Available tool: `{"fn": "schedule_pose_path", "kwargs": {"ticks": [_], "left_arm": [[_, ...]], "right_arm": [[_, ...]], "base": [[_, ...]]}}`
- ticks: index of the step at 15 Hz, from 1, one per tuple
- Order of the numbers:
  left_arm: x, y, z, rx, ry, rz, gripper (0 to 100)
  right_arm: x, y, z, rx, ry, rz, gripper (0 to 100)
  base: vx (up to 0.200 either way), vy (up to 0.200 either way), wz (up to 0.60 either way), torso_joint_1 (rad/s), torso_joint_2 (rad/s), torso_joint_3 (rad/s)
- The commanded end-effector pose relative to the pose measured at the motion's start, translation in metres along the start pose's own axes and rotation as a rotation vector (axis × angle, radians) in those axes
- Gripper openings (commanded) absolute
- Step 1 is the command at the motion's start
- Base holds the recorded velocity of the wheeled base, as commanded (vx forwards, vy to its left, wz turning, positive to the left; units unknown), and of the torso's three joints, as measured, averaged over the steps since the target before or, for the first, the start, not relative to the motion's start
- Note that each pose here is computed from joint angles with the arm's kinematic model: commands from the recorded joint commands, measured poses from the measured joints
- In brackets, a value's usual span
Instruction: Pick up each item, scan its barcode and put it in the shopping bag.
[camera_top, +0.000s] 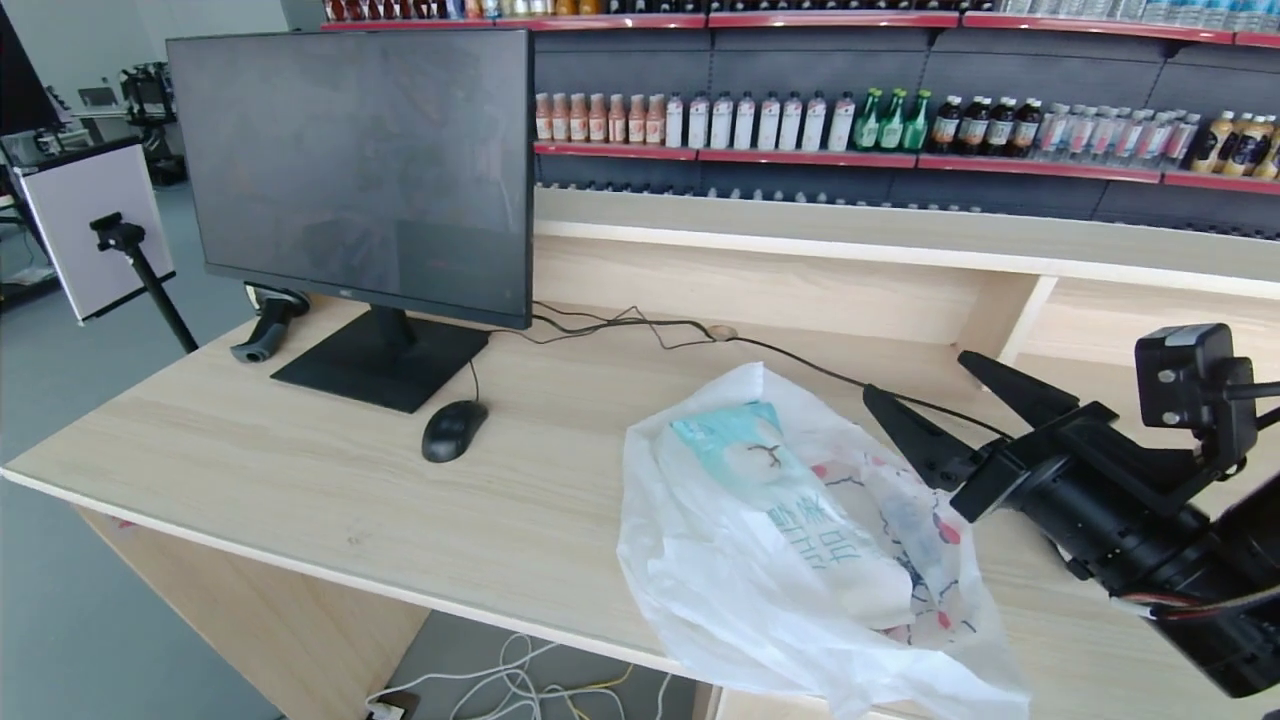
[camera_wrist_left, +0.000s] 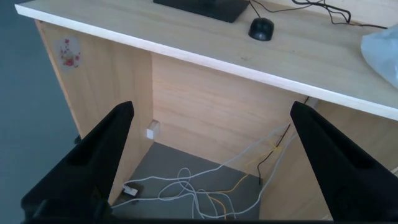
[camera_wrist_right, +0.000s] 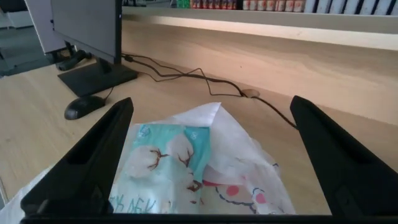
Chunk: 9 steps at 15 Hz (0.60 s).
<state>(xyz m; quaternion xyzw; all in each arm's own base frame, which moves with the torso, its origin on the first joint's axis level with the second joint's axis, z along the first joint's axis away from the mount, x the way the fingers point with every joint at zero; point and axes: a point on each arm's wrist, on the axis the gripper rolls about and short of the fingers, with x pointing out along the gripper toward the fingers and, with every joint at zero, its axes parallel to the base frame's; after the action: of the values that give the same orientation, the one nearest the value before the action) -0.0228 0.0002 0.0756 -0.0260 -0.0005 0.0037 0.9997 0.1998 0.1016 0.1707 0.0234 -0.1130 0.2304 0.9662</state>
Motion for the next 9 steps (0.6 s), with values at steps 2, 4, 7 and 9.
{"fn": "schedule_pose_path", "kwargs": {"ticks": [2, 4, 7, 9], "left_arm": [[0.0001, 0.0, 0.0001, 0.0, 0.001, 0.0, 100], [0.0001, 0.0, 0.0003, 0.001, -0.001, 0.0, 100], [0.0001, 0.0, 0.0001, 0.003, 0.001, 0.0, 100], [0.0001, 0.0, 0.0001, 0.004, 0.001, -0.001, 100]], "right_arm": [[-0.0015, 0.0003, 0.0027, 0.0, -0.011, 0.002, 100], [-0.0019, 0.0, 0.0028, 0.0, -0.011, 0.0, 100], [-0.002, 0.0, 0.0039, 0.0, -0.016, 0.0, 100], [-0.0023, 0.0, 0.0036, 0.0, -0.014, 0.0, 100]], "base": [[0.0, 0.0, -0.6, 0.01, 0.0, 0.005], [0.0, 0.0, -0.6, 0.0, 0.0, 0.002], [0.0, 0.0, -0.6, 0.004, 0.0, -0.001], [0.0, 0.0, -0.6, -0.002, 0.0, 0.005]]}}
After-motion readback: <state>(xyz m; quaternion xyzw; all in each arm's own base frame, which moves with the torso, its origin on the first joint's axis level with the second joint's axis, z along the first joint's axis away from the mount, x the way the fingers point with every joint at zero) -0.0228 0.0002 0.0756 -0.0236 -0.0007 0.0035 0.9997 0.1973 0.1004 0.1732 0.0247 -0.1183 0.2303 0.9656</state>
